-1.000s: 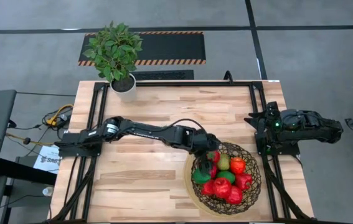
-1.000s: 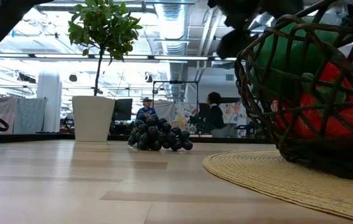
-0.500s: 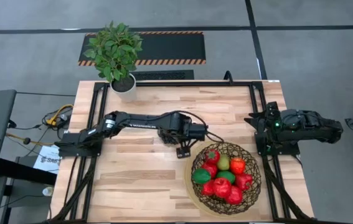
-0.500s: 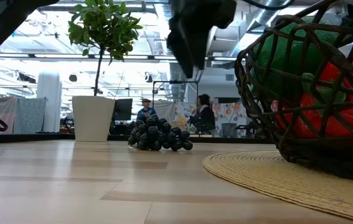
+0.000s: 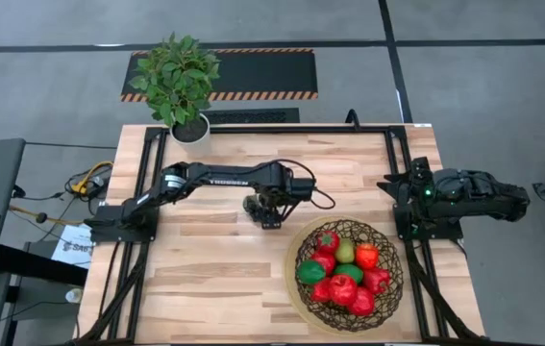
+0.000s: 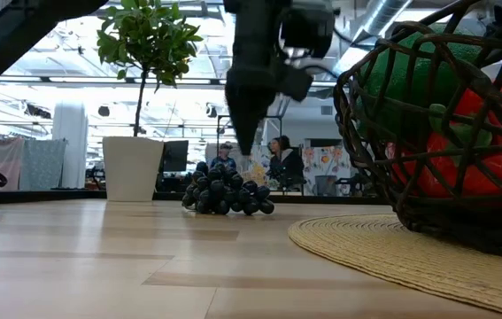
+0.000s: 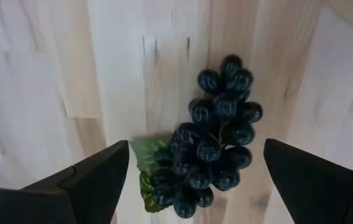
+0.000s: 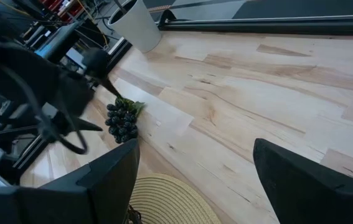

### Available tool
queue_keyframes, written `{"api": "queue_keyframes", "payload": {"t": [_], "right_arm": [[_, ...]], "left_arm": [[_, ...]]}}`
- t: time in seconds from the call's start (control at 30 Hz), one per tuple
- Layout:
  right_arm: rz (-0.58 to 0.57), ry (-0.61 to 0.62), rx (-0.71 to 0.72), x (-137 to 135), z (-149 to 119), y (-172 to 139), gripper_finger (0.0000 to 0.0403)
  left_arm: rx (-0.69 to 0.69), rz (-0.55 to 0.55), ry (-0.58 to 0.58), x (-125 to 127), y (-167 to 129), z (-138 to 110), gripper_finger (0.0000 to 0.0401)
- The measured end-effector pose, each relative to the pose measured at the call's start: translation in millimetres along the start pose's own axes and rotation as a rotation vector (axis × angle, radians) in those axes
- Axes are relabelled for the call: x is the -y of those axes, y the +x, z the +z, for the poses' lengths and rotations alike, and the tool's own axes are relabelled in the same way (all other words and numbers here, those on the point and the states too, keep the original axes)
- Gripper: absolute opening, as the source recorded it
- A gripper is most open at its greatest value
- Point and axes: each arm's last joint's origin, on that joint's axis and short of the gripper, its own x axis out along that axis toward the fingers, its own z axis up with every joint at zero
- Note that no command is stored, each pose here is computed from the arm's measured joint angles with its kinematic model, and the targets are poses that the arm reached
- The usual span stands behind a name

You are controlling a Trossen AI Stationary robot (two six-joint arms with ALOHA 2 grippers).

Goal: Build produce basket
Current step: Put the black grapes into the black wire basket

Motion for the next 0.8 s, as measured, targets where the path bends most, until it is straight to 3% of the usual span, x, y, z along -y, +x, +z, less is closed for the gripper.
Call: {"api": "queue_keyframes", "payload": {"t": [0.5,0.63,0.8], "right_arm": [[0.0,0.0,0.0,0,0,0,0.0333],[0.0,0.0,0.0,0,0,0,0.0333],[0.0,0.0,0.0,0,0,0,0.0333]], "left_arm": [[-0.099,-0.015,0.026,1,67,-13,0.0353],[-0.068,0.02,0.013,0,67,-10,0.0317],[-0.067,0.017,-0.002,0,67,-10,0.0237]]}}
